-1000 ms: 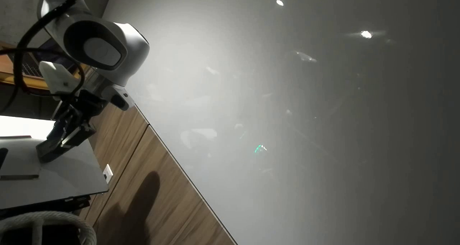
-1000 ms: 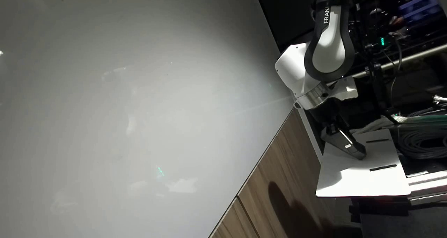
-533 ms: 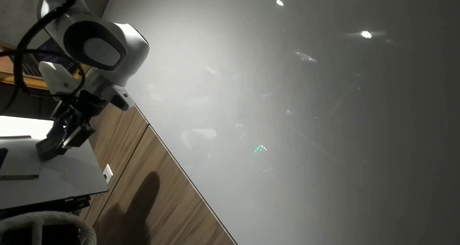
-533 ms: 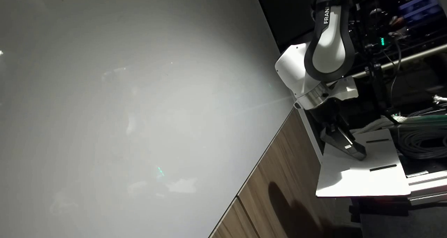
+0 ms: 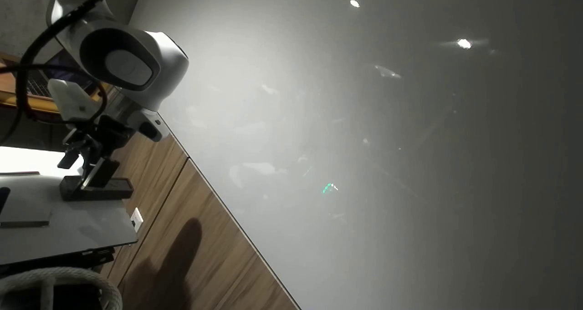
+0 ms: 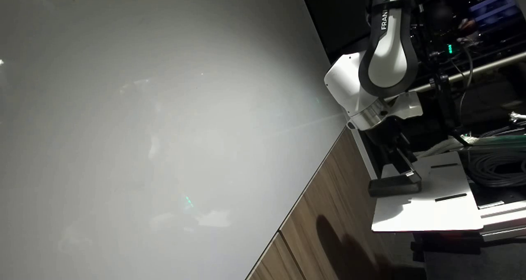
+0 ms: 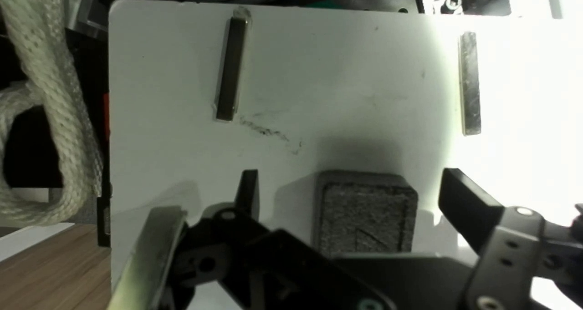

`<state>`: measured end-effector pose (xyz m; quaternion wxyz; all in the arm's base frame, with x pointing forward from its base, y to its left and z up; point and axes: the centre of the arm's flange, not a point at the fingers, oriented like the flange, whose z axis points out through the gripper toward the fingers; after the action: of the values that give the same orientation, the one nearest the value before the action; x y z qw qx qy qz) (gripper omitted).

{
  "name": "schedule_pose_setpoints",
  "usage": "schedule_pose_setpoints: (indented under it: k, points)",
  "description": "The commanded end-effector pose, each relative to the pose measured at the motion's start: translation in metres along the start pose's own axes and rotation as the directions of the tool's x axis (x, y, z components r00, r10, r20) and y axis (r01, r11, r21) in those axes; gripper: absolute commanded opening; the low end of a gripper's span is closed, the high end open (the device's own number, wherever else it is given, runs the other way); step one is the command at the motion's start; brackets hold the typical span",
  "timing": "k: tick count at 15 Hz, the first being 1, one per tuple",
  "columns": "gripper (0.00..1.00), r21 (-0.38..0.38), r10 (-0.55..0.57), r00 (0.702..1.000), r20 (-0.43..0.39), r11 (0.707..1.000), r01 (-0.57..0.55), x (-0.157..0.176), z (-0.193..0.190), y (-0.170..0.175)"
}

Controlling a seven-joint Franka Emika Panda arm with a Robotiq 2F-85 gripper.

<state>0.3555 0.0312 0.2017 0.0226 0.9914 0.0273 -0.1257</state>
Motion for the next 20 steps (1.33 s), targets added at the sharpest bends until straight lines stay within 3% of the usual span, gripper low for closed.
schedule_pose_setpoints:
  k: [1, 6, 10, 20]
  points:
    - [1.0, 0.008, -0.008, 1.0, -0.011, 1.0, 0.008, -0.015, 0.004, 0.002]
    - [1.0, -0.003, -0.034, 0.999, -0.017, 0.999, 0.034, -0.027, -0.005, -0.008]
    - [1.0, -0.011, -0.053, 0.999, -0.003, 0.999, 0.053, -0.031, 0.01, -0.012]
    - [1.0, -0.055, -0.073, 0.995, 0.068, 0.995, 0.077, -0.046, 0.041, 0.013]
